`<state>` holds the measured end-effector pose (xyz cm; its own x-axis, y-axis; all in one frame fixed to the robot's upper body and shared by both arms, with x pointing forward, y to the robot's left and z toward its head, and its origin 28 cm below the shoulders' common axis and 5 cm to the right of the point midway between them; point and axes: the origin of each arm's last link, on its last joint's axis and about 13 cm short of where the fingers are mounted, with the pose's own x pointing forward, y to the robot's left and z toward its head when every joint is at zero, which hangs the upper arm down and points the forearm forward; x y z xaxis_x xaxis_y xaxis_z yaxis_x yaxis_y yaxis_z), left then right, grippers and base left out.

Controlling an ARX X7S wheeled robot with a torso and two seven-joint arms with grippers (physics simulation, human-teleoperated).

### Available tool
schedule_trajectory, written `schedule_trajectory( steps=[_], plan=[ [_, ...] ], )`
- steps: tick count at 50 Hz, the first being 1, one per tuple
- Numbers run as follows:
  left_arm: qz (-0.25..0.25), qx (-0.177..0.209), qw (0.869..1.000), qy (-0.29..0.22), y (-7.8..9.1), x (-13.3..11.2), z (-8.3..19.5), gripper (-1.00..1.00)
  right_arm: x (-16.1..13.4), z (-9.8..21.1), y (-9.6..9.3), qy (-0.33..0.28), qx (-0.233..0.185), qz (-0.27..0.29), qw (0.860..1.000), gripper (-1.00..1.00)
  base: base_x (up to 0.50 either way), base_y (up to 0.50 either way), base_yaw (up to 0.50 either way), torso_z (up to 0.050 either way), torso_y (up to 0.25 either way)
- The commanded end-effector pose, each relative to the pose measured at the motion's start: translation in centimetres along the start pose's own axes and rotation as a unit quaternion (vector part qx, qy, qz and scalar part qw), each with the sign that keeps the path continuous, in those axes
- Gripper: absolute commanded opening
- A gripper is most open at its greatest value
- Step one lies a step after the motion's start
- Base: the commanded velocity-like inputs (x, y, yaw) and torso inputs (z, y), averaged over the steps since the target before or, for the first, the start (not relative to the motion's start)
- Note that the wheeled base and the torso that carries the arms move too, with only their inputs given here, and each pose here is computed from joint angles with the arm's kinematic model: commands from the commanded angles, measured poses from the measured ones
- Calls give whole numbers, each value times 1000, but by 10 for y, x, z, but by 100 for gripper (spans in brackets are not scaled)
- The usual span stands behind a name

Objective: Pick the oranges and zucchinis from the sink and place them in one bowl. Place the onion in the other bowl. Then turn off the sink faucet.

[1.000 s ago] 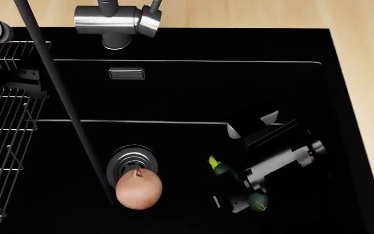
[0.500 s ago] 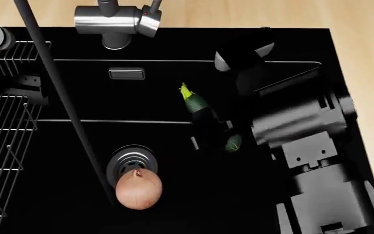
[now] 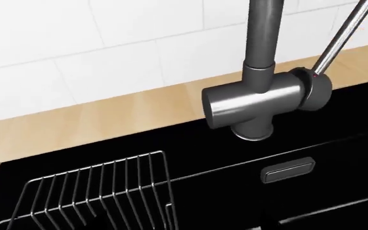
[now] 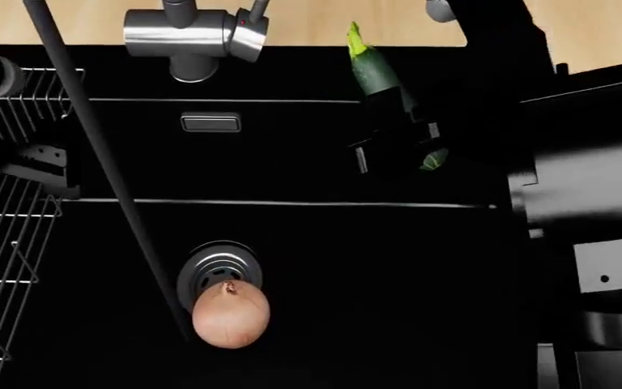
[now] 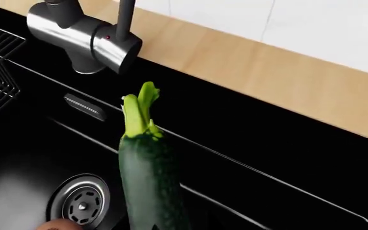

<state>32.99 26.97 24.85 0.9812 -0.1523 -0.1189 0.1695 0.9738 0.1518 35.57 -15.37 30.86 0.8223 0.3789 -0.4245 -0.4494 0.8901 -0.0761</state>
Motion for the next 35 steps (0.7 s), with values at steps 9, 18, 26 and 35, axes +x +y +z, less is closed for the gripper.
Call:
schedule_trajectory(
  steps=[9,18,26,35],
  plan=[
    [-106,8,994,15,-23,-21,17,100,-11,-4,-2,-13,6,-6,1000,-100,0,0,0,0,0],
    [-178,36,981,74,-47,-23,16,100,-12,-6,-1,-4,4,-6,1000,-100,0,0,0,0,0],
    [-189,-6,970,151,-59,-31,29,100,-13,-10,-2,1,7,-7,1000,-100,0,0,0,0,0],
    [-253,-59,929,262,-81,-33,30,100,-13,-21,1,19,5,-5,1000,-100,0,0,0,0,0]
  ],
)
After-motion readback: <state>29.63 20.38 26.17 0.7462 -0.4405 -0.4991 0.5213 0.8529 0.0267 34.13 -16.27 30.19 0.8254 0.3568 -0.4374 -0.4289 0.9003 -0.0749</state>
